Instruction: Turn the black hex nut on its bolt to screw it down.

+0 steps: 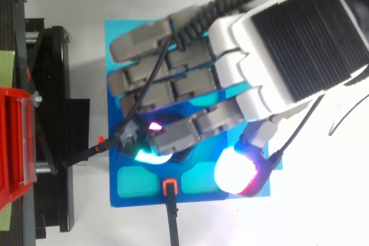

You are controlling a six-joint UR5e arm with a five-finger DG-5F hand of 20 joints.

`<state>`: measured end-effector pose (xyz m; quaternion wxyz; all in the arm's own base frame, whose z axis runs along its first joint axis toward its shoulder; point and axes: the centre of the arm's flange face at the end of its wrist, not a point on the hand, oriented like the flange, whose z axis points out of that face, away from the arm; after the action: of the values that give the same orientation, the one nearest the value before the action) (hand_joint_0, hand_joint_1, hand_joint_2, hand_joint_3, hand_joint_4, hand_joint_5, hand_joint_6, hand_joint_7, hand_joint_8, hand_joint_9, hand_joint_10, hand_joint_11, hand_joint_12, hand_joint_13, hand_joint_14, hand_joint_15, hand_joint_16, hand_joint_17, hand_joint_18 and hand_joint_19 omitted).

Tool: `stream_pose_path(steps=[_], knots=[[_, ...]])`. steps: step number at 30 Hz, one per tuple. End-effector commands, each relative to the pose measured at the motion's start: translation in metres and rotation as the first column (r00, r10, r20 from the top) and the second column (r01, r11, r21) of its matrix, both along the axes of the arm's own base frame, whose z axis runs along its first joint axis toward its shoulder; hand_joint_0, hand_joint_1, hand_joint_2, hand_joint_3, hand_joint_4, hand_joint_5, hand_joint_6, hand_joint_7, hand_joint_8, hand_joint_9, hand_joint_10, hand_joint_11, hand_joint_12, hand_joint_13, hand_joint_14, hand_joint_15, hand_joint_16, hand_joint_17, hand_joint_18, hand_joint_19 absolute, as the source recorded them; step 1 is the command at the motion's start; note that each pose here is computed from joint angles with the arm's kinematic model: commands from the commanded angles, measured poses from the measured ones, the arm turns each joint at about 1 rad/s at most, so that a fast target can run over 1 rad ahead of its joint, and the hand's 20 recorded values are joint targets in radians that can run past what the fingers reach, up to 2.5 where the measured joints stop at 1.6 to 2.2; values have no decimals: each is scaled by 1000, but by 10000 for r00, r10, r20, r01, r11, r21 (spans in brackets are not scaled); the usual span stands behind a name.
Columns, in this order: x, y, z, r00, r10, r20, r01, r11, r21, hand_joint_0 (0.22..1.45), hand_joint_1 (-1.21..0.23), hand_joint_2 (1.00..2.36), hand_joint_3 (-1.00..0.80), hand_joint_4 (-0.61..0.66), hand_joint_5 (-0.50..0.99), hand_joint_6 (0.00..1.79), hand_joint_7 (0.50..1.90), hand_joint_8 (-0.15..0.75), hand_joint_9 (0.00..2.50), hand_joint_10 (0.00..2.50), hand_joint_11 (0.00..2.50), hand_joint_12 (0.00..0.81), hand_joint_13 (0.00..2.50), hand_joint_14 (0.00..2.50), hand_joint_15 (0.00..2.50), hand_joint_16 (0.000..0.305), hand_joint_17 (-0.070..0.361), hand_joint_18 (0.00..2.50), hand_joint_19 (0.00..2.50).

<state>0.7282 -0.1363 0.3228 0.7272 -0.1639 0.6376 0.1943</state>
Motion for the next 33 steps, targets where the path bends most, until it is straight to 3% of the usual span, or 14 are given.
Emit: stream_pose_path(steps=[1,6,14,16,23,25,26,27,28,29,30,31,32,33], knots=[[-24,-3,7,9896,-338,-1401,290,9989,-357,418,-477,1000,-500,113,-199,502,978,214,568,14,368,291,520,12,322,35,79,245,300],[-49,-3,20,9827,-511,-1782,395,9969,-681,423,-477,1000,-500,112,-198,502,984,215,568,12,377,289,520,12,318,35,79,247,302],[-128,6,40,9733,-1905,-1279,1878,9817,-326,427,-475,1000,-500,113,-194,502,983,212,566,14,369,289,512,12,319,35,78,241,306],[-148,11,47,9713,-2175,-968,2231,9734,521,429,-475,1000,-500,111,-194,502,981,211,566,14,364,288,511,12,319,34,77,239,307],[-176,38,28,9555,-2553,-1476,2849,9284,2384,430,-477,1000,-500,100,-200,502,966,211,569,12,371,290,513,12,320,34,77,240,307],[-181,36,17,9430,-2871,-1681,3262,8972,2978,431,-477,1000,-500,101,-200,502,965,211,569,12,368,288,514,12,324,34,77,241,306],[-181,36,17,9430,-2871,-1681,3262,8972,2978,432,-476,1000,-500,100,-201,502,966,211,566,12,367,288,514,13,324,34,77,241,307],[-179,34,16,9413,-2896,-1733,3345,8691,3643,432,-476,1000,-500,100,-201,502,965,211,567,14,361,288,514,13,324,34,77,241,307],[-179,35,17,9429,-2822,-1771,3305,8595,3899,433,-475,1000,-500,99,-201,502,961,210,568,13,368,288,514,12,322,34,77,241,307],[-177,35,17,9448,-2590,-2005,3243,8260,4610,433,-474,1000,-500,99,-201,502,961,211,569,12,371,287,514,13,325,34,77,241,307],[-177,35,18,9457,-2485,-2094,3214,8095,4913,432,-474,1000,-500,99,-201,502,961,211,569,12,371,288,515,13,325,34,77,241,307],[-176,35,18,9437,-2300,-2377,3265,7621,5591,434,-472,1000,-500,99,-201,502,958,211,569,13,372,288,515,12,325,34,77,243,314],[-176,33,18,9400,-2297,-2521,3376,7310,5930,434,-472,1000,-500,96,-201,502,952,210,569,14,371,289,515,14,321,34,77,244,307],[-176,31,18,9327,-2342,-2742,3587,6806,6388,434,-472,1000,-500,97,-202,502,951,211,569,12,372,289,516,12,325,34,77,243,311]])
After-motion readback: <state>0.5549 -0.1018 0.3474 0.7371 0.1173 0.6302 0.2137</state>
